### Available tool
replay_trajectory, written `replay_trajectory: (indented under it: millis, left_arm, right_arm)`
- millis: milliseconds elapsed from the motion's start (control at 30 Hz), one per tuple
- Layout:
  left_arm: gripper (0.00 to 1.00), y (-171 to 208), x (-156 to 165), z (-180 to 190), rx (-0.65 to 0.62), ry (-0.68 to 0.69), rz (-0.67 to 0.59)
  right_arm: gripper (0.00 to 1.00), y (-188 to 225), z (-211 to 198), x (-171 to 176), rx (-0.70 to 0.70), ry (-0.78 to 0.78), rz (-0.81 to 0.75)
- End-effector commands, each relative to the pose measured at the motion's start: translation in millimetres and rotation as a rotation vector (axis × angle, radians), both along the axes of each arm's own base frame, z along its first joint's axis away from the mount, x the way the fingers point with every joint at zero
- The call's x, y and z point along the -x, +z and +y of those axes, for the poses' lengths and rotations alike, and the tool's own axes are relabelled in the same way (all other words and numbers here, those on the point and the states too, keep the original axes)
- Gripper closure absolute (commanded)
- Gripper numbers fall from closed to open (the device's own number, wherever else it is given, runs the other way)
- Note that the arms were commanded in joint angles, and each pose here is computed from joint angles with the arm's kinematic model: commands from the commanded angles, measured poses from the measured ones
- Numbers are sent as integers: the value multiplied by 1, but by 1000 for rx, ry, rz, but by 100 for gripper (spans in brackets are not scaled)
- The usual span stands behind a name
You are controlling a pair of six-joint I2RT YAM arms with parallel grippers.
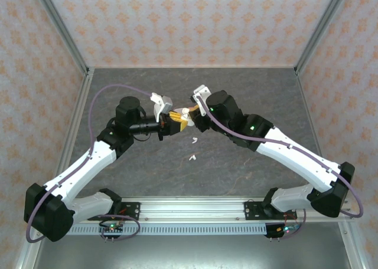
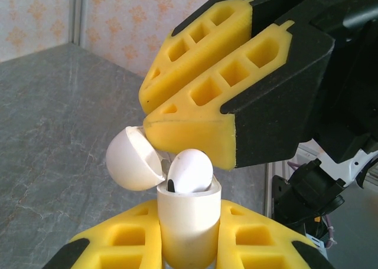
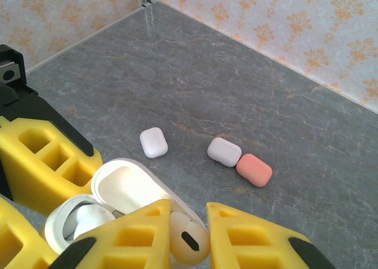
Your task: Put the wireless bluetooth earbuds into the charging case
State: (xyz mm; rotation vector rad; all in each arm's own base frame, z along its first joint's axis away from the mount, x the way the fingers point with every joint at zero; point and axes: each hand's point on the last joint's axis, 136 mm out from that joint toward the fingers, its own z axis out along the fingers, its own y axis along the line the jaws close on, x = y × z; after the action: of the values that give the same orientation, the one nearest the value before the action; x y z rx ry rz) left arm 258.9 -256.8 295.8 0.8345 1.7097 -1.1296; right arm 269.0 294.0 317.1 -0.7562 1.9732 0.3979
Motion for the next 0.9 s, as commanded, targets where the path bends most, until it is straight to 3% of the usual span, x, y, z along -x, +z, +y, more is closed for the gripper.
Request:
replay_trajectory:
  millis: [0,533,867]
  left_arm:
    - [100,25,3,-1,45,-6,-78]
    - [100,32,4,-2,82,-15,-93]
    - [100,46,4,2,146,18,-140]
  right_arm:
    - [82,-2,-2,11,-20,16,29]
    - [81,-8,6,21,-99,50,89]
    - [77,18,0,29,-232,44,55]
